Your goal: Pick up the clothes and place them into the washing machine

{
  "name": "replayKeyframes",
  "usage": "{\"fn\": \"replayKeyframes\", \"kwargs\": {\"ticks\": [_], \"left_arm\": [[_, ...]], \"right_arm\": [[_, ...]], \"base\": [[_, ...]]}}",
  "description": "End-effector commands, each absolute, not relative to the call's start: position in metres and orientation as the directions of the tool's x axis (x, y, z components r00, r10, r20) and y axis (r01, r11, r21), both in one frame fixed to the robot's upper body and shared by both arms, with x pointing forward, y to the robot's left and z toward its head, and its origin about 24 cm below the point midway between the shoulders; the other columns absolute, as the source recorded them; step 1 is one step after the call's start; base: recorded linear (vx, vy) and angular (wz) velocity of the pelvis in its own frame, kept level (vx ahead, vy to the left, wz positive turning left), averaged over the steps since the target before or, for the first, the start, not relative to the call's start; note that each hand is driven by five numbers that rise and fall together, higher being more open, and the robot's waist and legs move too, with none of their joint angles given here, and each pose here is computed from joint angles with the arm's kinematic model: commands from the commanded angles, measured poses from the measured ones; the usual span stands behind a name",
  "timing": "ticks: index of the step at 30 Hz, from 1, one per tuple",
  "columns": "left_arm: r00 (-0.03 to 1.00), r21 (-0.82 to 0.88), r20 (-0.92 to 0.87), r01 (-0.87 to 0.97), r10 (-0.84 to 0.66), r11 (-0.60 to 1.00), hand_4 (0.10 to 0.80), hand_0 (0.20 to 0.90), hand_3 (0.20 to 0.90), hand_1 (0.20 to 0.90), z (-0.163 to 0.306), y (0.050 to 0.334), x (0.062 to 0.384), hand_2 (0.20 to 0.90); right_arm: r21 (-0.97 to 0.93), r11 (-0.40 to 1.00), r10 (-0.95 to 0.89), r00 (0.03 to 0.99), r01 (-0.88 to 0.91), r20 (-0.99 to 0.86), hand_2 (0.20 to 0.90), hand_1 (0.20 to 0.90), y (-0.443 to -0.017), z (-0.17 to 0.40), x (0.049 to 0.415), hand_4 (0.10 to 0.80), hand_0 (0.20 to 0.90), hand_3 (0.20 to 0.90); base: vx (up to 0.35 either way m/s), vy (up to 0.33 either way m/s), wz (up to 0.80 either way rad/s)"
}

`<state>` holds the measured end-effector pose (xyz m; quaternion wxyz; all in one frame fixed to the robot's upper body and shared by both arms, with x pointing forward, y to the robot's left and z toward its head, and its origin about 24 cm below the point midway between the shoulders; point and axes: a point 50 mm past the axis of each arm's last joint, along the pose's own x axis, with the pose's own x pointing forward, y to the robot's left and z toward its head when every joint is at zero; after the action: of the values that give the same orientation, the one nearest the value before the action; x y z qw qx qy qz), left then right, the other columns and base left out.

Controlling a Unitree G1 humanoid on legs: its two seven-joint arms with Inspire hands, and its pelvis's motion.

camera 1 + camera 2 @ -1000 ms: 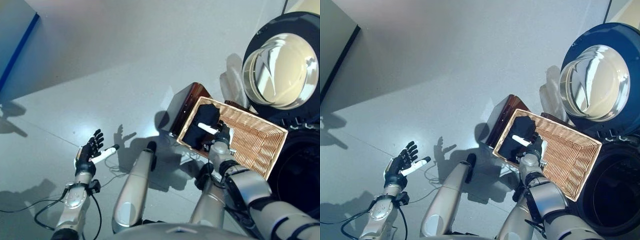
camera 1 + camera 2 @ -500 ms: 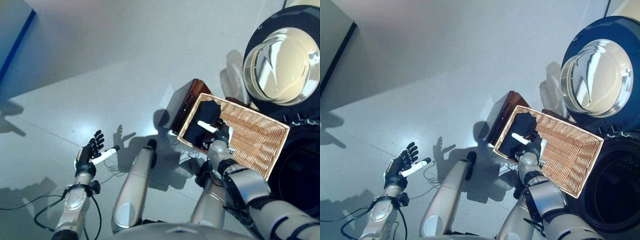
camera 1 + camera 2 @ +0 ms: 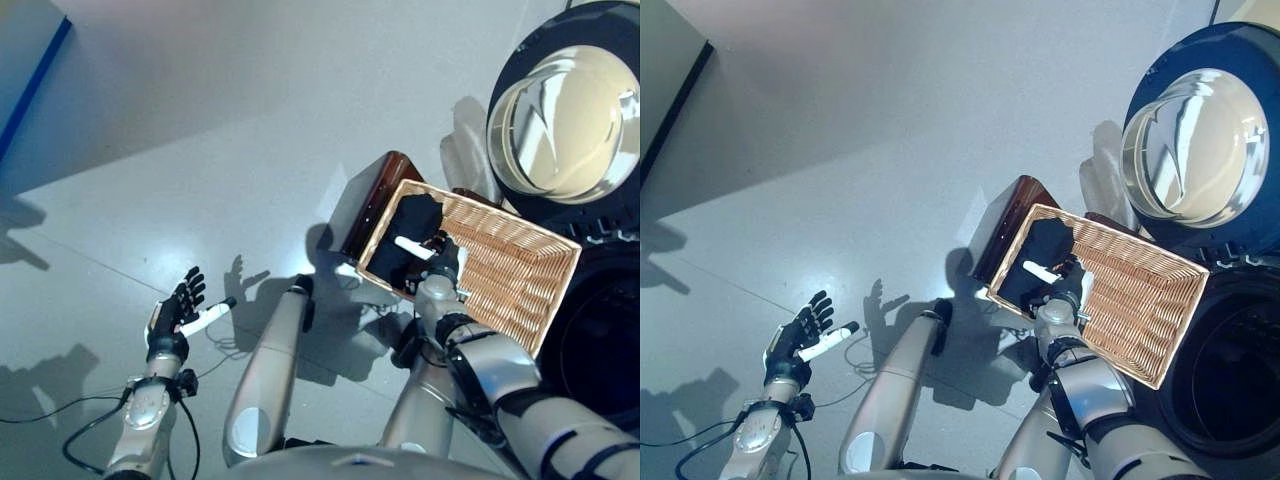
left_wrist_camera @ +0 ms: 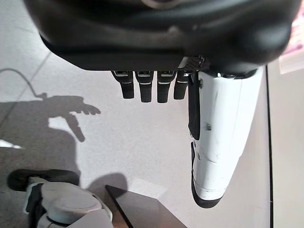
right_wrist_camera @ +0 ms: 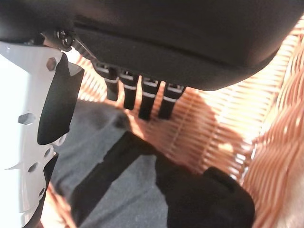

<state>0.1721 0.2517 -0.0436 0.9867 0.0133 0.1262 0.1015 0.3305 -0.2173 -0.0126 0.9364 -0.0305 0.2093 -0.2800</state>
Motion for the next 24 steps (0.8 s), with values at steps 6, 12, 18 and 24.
{"fn": "replayKeyframes", "kwargs": {"ticks": [6,12,18,24], "left_arm": [[0.974,0.076,-0.089,-0.204,0.210,0.976,0.800,0.900,0.900,0.900,-0.013,0.265,0.173,0.900],[0.973,0.075,-0.090,-0.205,0.211,0.976,0.800,0.900,0.900,0.900,-0.013,0.266,0.173,0.900],[0.973,0.073,-0.095,-0.203,0.210,0.976,0.800,0.900,0.900,0.900,-0.015,0.265,0.173,0.900],[0.973,0.071,-0.097,-0.202,0.208,0.977,0.800,0.900,0.900,0.900,-0.016,0.262,0.175,0.900]], "right_arm": [[-0.157,0.848,-0.531,0.807,0.507,-0.258,0.900,0.900,-0.224,0.023,0.353,0.800,0.900,0.900],[-0.142,0.859,-0.512,0.823,0.492,-0.246,0.900,0.900,-0.217,0.028,0.358,0.800,0.900,0.900],[-0.136,0.860,-0.510,0.826,0.491,-0.241,0.900,0.900,-0.216,0.031,0.361,0.800,0.900,0.900],[-0.115,0.873,-0.487,0.836,0.474,-0.252,0.900,0.900,-0.207,0.026,0.360,0.800,0.900,0.900]], "base": [[0.002,-0.005,0.01],[0.010,0.001,0.00],[0.006,0.001,0.00],[0.017,0.008,0.00]]}}
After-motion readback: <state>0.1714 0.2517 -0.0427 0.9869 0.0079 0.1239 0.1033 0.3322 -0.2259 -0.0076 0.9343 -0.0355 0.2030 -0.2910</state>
